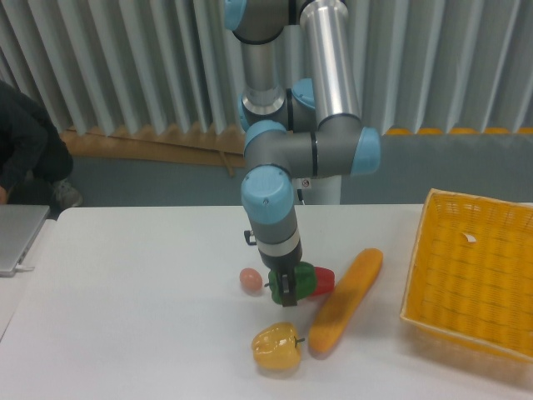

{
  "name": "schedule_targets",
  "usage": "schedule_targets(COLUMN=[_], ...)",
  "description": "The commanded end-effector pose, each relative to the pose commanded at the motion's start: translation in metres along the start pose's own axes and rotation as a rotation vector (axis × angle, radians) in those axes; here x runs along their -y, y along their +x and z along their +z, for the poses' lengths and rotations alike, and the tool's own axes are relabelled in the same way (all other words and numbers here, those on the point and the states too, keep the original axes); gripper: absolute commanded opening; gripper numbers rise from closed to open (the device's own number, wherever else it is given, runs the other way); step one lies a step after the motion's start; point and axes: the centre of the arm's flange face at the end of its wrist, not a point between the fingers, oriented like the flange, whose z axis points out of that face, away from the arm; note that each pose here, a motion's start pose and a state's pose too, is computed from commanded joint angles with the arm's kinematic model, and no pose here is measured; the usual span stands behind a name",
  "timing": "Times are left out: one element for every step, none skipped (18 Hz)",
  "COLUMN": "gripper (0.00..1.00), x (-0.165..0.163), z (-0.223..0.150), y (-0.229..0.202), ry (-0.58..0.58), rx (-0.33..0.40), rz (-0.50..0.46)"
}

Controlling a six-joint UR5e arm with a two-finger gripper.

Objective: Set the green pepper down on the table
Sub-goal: 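Lower the green pepper onto the table beside the red and yellow peppers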

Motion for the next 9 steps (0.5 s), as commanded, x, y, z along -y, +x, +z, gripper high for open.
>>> schedule_targets(gripper=[0.46,0.46,0.45,0.45,0.45,0.45,0.45,0.45,0.46], x=[0.0,0.0,0.0001,0.0004,0.0003,0.0003,0.0002,0.0,0.0011], z=[0.0,0.0,0.0017,0.0043,0.0051,0.0051,0.0047,0.0035,0.0041], y=[0.0,0.0,-0.0008,-0.002,-0.0025,-0.0025,-0.003,-0.0029,-0.0024], ry=[0.0,0.0,-0.002,-0.002,-0.003,-0.003,-0.005,-0.004,-0.005], rx=[0.0,0.0,-0.001,-0.004,-0.004,-0.004,0.0,0.005,0.003], rz=[0.0,-0.002,-0.003,-0.006,-0.007,-0.007,-0.008,-0.008,-0.007])
